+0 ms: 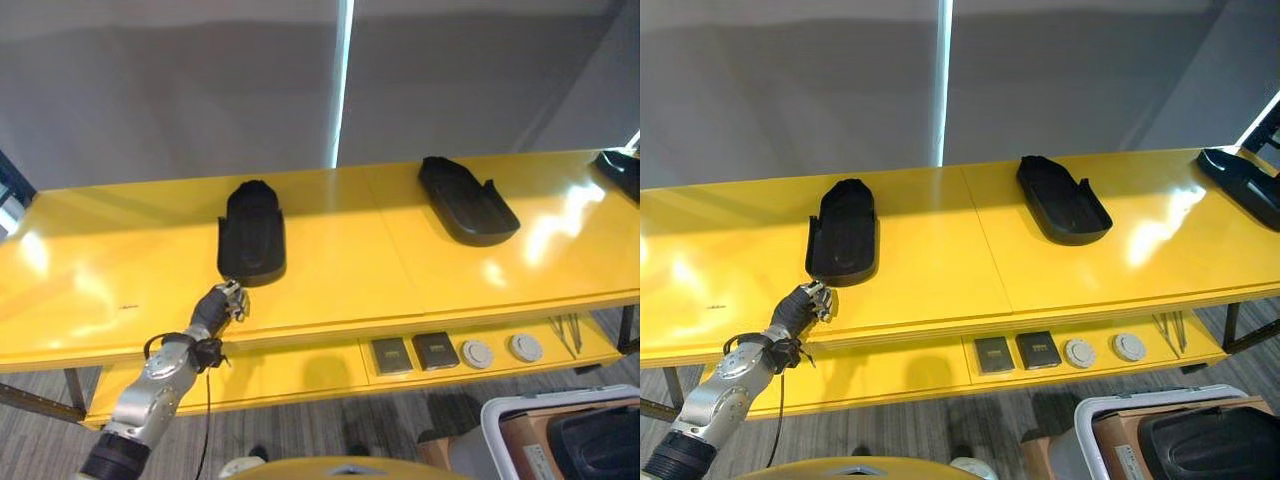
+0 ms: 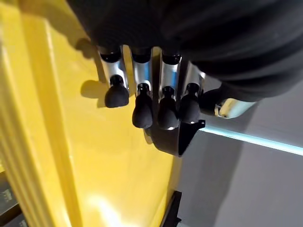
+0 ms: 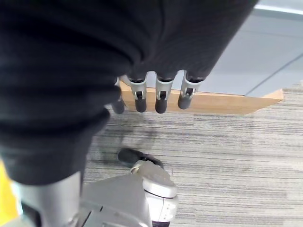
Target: Move parts from the plastic box to the shelf.
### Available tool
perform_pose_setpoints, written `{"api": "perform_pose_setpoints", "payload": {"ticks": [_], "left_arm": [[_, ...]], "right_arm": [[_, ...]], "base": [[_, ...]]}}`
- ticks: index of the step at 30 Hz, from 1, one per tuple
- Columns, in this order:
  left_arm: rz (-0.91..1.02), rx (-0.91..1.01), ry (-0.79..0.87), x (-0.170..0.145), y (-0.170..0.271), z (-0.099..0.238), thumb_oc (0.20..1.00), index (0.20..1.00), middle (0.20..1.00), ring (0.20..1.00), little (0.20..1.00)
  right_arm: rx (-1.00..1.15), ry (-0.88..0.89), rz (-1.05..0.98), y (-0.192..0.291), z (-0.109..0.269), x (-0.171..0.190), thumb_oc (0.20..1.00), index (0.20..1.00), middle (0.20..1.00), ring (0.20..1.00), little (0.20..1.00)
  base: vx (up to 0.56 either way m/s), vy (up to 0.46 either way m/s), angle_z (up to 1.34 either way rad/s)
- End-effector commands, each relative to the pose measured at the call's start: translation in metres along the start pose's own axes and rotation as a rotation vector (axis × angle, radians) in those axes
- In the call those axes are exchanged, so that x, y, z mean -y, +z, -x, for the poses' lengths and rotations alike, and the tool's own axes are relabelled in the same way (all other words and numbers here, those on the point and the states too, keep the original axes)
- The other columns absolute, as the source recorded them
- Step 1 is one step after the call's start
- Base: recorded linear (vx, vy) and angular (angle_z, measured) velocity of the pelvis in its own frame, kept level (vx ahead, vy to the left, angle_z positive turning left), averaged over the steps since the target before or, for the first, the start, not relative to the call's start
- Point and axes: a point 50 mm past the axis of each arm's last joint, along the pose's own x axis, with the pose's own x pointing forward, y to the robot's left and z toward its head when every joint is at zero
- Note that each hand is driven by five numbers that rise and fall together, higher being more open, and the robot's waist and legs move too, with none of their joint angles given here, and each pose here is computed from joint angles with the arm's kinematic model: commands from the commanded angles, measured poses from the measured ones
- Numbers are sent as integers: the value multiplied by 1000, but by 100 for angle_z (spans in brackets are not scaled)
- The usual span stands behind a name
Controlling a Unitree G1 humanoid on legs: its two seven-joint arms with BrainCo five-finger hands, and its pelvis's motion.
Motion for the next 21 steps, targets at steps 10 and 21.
{"api": "perform_pose_setpoints", "payload": {"ticks": [10, 21], "left_arm": [[-80, 116, 73, 4, 27, -39, 200, 200, 200, 200, 200], [-99, 106, 130, 1, 25, -52, 200, 200, 200, 200, 200]], "right_arm": [[6, 27, 138, 13, -1, -10, 1000, 1000, 1000, 1000, 1000], [-1, 33, 180, 14, -1, -7, 1000, 1000, 1000, 1000, 1000]], "base": [[25, 1, -5], [11, -1, -4]]}}
